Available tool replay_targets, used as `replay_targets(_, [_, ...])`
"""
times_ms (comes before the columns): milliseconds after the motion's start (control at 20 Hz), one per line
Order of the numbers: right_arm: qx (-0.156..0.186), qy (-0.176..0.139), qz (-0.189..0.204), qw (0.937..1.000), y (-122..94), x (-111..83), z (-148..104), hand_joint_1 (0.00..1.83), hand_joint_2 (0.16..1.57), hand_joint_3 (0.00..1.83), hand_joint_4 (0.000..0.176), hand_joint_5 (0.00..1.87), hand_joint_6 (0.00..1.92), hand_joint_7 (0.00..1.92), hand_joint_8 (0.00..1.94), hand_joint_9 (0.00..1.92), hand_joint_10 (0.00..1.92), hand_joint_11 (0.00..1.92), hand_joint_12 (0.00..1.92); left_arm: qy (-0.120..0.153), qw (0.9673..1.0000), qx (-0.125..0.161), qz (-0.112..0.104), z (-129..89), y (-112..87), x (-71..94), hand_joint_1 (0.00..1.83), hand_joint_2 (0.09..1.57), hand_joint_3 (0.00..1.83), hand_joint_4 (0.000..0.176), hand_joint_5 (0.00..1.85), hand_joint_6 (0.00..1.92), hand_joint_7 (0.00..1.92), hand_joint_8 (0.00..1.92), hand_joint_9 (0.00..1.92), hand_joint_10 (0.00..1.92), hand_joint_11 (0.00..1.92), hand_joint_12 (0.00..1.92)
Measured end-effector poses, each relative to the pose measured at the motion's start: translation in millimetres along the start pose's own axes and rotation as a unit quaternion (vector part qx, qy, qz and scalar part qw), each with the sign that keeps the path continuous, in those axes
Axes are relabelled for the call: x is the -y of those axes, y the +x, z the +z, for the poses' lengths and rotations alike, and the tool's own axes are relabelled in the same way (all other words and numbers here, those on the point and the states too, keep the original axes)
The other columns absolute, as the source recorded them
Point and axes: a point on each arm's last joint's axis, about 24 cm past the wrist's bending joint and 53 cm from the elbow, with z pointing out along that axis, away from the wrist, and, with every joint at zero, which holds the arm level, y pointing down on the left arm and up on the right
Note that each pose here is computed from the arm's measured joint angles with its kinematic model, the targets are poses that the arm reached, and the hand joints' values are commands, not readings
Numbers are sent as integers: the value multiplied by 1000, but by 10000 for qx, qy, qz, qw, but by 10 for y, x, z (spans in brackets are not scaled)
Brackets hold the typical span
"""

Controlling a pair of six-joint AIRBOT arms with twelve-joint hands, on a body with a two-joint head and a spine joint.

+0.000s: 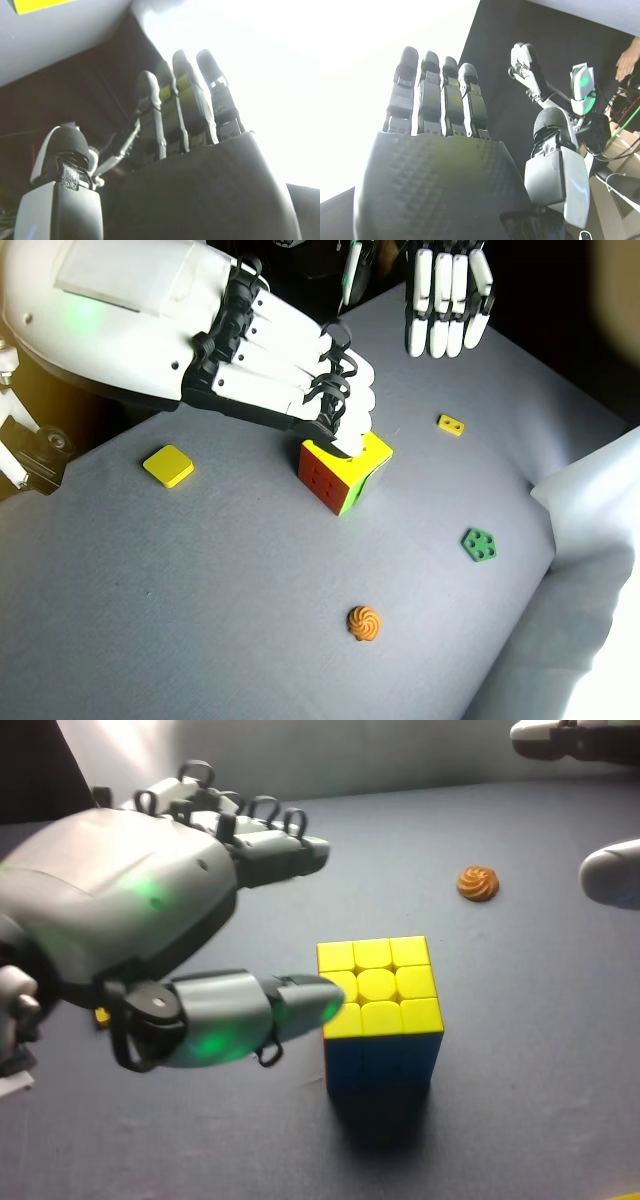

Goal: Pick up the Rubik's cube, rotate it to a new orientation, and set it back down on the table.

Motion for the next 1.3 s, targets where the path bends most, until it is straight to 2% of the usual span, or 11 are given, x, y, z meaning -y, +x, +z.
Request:
replay_targets(400, [-28,-3,-117,9999,13,-1,0,0,1159,0,0,214,3,213,5,201,4,0,510,-41,9996,-44,-289,198,229,-19,1062,778,0,0,360,6,273,1,256,2,0,667])
replay_targets(500, [-28,-3,-121,9999,13,-1,0,0,1162,1,0,223,5,223,6,210,5,0,539,-61,9993,-90,-353,228,301,-29,1106,764,0,0,351,2,225,0,213,2,0,604])
replay_targets(550, [-27,-1,-113,9999,13,0,0,0,1171,3,0,224,3,220,3,206,2,0,528,-109,9991,-90,-393,245,341,-58,1234,786,0,0,334,0,237,2,285,16,0,797])
replay_targets(700, [-14,-13,-26,10000,10,-8,8,0,1177,3,0,246,6,255,9,239,9,0,588,-412,9969,14,-664,277,410,-207,1147,994,60,0,372,13,253,4,288,10,0,763])
replay_targets(750, [-18,-19,-23,10000,13,-13,12,0,1198,7,0,224,0,232,1,225,1,0,580,-474,9963,93,-709,303,401,-246,1011,845,0,56,206,0,60,1,32,4,0,166])
replay_targets(800, [-26,-15,-23,10000,18,-10,13,3,1201,4,0,225,1,232,1,231,2,0,606,-546,9954,151,-775,322,397,-281,891,774,0,81,30,0,1,0,0,0,0,6])
replay_targets(850, [-26,-15,-25,10000,18,-10,13,70,1202,1,0,245,5,250,4,251,5,0,655,-611,9943,213,-846,348,399,-313,860,745,0,78,0,0,0,0,0,0,0,0])
replay_targets(950, [-25,-15,-25,10000,18,-10,13,26,1217,4,0,206,0,212,0,210,1,0,553,-605,9937,243,-912,399,441,-299,876,733,0,126,0,0,0,0,0,0,0,0])
replay_targets(1100, [-25,-15,-23,10000,18,-10,13,102,1220,0,0,230,6,233,6,222,7,0,571,-647,9922,158,-1057,462,559,-296,803,796,0,123,0,0,0,0,0,0,0,0])
replay_targets(1150, [-25,-11,-25,10000,18,-8,13,67,1224,1,0,218,1,220,2,209,2,0,561,-687,9918,148,-1065,471,589,-319,680,838,13,90,0,0,0,0,0,0,0,0])
replay_targets(1300, [-25,-9,-23,10000,18,-7,13,58,1213,0,0,196,1,191,0,176,0,0,454,-888,9908,-6,-1023,467,734,-405,549,791,0,138,0,0,0,0,0,0,0,0])
